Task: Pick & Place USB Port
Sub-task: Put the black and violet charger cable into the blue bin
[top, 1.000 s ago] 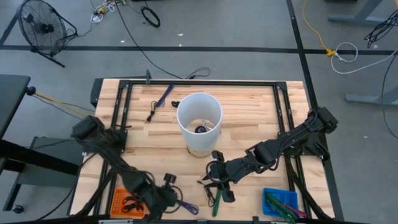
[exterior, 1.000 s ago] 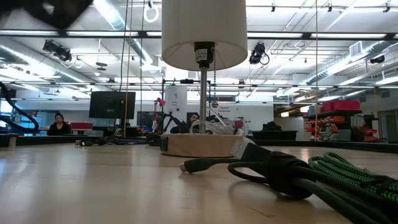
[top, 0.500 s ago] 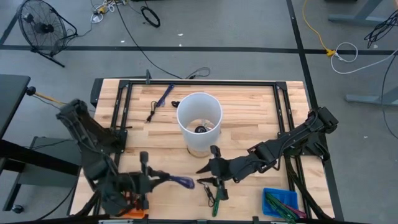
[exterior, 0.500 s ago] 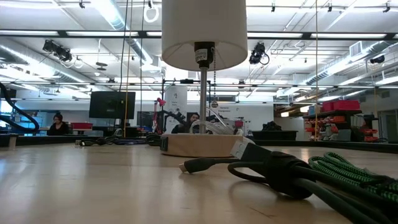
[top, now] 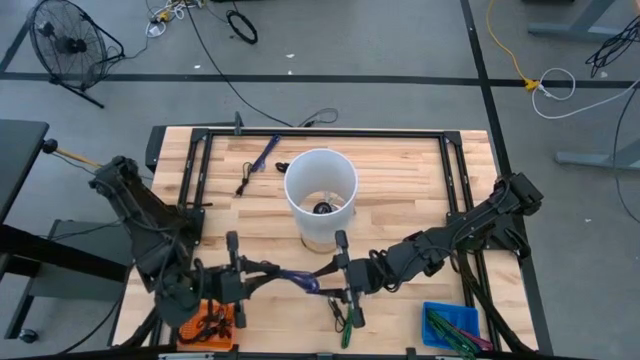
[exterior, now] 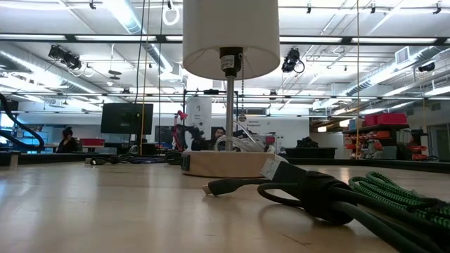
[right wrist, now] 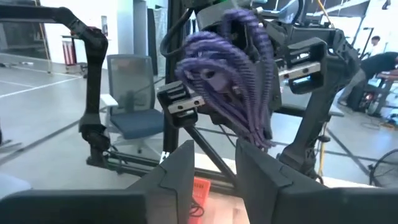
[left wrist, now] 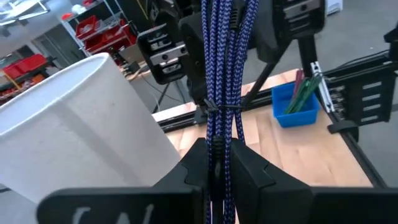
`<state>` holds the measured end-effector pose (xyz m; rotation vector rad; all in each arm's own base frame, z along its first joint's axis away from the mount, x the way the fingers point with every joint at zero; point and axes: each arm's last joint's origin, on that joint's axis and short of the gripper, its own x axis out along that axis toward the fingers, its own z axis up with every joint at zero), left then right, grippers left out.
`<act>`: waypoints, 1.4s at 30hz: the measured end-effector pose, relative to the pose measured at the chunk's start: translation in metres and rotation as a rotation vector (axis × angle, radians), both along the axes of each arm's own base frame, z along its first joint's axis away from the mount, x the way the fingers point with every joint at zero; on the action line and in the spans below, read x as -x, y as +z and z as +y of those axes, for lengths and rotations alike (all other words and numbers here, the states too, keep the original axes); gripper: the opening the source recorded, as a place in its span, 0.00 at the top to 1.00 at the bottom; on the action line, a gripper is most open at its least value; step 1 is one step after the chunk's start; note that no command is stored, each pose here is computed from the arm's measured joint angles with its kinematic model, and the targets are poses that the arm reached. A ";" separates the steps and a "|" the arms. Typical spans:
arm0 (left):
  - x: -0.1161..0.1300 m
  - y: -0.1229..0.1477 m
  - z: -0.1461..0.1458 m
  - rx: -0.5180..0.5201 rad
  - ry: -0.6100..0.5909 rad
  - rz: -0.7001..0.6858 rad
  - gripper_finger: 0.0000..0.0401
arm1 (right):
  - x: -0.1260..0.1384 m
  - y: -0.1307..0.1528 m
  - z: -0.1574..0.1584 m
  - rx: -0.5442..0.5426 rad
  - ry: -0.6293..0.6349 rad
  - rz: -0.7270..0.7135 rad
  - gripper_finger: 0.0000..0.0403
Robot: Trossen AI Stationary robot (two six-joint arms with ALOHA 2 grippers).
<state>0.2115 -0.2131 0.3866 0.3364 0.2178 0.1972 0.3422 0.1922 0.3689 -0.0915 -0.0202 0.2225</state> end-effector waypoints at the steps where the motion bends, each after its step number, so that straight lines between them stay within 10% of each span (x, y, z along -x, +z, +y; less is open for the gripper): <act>1: -0.002 0.000 0.001 0.004 -0.001 0.002 0.90 | 0.000 0.000 0.000 0.005 0.000 -0.005 0.70; 16: -0.014 0.000 0.012 0.030 -0.009 0.018 0.90 | -0.002 0.015 -0.008 0.042 -0.106 -0.161 0.54; 25: -0.014 -0.001 0.012 0.026 -0.013 0.023 0.90 | -0.006 0.015 -0.015 0.058 -0.177 -0.155 0.95; 42: 0.001 -0.001 0.000 -0.005 0.001 0.003 0.61 | 0.026 0.025 -0.016 0.006 -0.296 0.009 0.99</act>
